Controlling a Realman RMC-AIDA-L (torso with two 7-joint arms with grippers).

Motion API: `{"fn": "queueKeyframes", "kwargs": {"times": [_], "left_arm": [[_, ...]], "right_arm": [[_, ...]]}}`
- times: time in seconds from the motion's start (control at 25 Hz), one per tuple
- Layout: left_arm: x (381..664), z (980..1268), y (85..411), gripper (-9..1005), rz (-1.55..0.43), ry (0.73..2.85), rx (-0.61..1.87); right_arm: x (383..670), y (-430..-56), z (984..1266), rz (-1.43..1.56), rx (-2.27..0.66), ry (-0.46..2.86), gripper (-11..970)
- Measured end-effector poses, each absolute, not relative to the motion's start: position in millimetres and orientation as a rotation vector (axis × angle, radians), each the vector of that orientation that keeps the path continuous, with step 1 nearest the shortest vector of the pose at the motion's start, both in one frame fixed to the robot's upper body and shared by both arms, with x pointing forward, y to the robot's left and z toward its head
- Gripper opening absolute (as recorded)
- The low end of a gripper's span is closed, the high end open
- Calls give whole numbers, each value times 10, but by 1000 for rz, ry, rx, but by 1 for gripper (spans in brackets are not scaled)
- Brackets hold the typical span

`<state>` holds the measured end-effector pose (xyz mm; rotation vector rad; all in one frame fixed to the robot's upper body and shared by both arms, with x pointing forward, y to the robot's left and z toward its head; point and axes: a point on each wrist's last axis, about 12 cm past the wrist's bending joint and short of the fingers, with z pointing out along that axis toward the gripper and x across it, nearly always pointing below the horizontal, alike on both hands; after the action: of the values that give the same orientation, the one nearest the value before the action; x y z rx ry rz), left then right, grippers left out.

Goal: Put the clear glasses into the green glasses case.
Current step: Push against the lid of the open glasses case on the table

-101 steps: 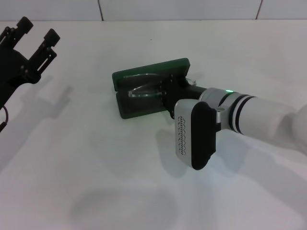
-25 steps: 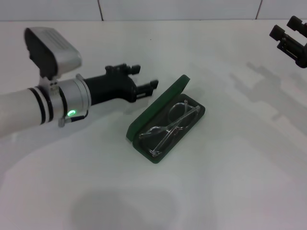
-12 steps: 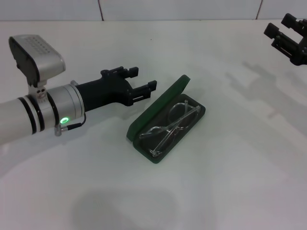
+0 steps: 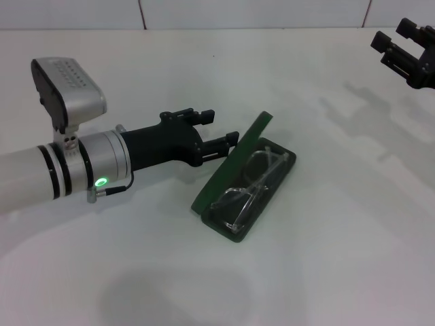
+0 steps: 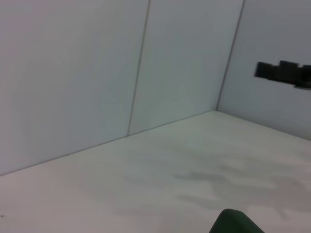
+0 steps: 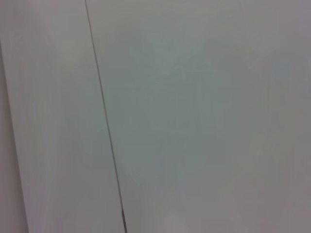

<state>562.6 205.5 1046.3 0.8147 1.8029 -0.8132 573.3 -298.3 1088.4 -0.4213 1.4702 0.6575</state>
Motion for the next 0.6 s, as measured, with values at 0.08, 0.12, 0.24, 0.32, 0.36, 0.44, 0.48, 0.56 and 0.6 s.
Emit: {"fn": "queueKeyframes", "kwargs": {"times": [0.08,0.12,0.24,0.32,0.36,0.44,0.48,0.56,0.6], "left_arm": [[5604,10459,2036,700,-823,1795,836],[5589,10453,2020,700,-826,1790,857],[5557,10431,1978,700,-824,1780,907],[5550,10427,1963,700,-825,1776,915],[5551,10430,1961,700,-827,1775,911],[5559,10445,1961,700,-833,1768,894],[5569,10460,1963,700,-840,1764,872],[5589,10490,1982,700,-864,1766,809],[5594,10502,1995,700,-885,1774,773]], "right_arm": [[5744,-2976,10880,649,-424,1474,630],[5746,-2976,10877,645,-424,1476,630],[5750,-2977,10871,638,-425,1479,630],[5750,-2970,10867,638,-426,1480,630],[5750,-2967,10866,639,-425,1480,630],[5749,-2964,10864,640,-425,1481,630],[5749,-2963,10862,640,-424,1481,629],[5742,-2968,10855,640,-422,1483,629],[5739,-2970,10852,640,-422,1484,629]]}}
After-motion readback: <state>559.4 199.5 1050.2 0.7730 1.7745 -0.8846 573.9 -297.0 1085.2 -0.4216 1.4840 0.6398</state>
